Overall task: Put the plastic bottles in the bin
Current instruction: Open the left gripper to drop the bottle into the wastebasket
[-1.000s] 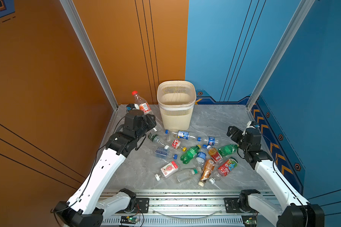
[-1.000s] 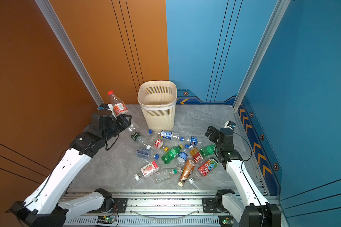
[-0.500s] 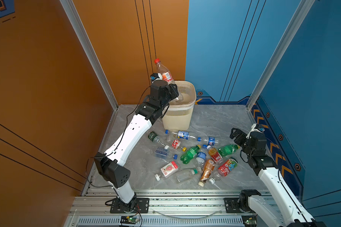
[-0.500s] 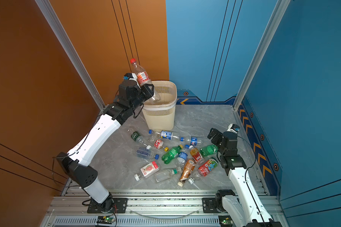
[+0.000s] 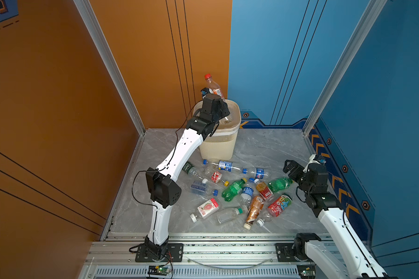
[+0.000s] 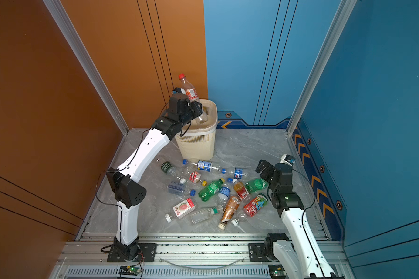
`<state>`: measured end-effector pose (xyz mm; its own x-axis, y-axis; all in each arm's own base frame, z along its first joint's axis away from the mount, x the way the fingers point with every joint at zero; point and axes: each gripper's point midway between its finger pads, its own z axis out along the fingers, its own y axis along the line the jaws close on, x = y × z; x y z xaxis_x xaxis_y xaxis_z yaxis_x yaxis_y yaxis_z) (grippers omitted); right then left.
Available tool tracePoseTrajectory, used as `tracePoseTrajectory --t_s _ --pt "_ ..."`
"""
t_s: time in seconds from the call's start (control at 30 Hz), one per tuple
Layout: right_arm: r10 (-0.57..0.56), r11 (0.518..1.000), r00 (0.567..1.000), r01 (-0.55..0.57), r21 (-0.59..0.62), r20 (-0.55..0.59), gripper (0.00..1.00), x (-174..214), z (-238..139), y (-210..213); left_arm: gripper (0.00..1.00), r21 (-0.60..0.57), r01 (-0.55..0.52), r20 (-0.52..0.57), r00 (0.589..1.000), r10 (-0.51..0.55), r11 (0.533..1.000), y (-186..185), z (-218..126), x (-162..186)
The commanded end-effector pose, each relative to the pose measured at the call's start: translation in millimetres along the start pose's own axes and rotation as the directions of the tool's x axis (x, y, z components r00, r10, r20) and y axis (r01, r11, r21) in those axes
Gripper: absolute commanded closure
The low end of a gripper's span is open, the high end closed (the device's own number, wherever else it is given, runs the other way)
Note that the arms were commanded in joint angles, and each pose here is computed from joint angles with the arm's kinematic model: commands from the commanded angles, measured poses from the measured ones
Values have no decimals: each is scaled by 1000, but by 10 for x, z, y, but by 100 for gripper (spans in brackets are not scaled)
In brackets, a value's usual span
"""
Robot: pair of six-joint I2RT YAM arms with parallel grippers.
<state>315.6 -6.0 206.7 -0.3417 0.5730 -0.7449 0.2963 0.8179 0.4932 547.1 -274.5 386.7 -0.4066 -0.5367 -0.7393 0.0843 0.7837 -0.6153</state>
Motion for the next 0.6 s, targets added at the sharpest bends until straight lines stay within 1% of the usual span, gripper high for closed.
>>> tracePoseTrajectory --t_s 0.0,0.2,0.27,0.33,0.37,0.4,0.47,0.57 --pt "13 1000 1000 -13 7 -16 1 40 -35 -44 72 -5 -10 -23 1000 10 1000 65 53 -12" --pt "16 1000 1000 -15 11 -13 1 22 -45 -50 71 -17 30 -58 998 -31 999 205 217 73" --pt "16 1000 1000 -16 15 -13 1 18 -46 -57 69 -24 38 -67 997 -40 999 248 236 89" --pt "18 1000 1000 -18 16 -12 1 13 -48 -60 65 -18 50 -76 996 -52 999 246 236 99" --pt "18 1000 1000 -18 19 -14 1 18 -45 -66 60 -14 53 -78 995 -54 998 240 233 95" --pt "19 1000 1000 -19 18 -13 1 15 -47 -66 50 -10 54 -80 995 -54 999 231 226 93" --pt "22 999 1000 -21 24 -16 1 22 -39 -81 27 -2 56 -82 995 -56 998 196 182 71" --pt "30 999 999 -29 31 -19 1 15 -42 -88 11 13 48 -74 996 -47 999 134 61 -8"
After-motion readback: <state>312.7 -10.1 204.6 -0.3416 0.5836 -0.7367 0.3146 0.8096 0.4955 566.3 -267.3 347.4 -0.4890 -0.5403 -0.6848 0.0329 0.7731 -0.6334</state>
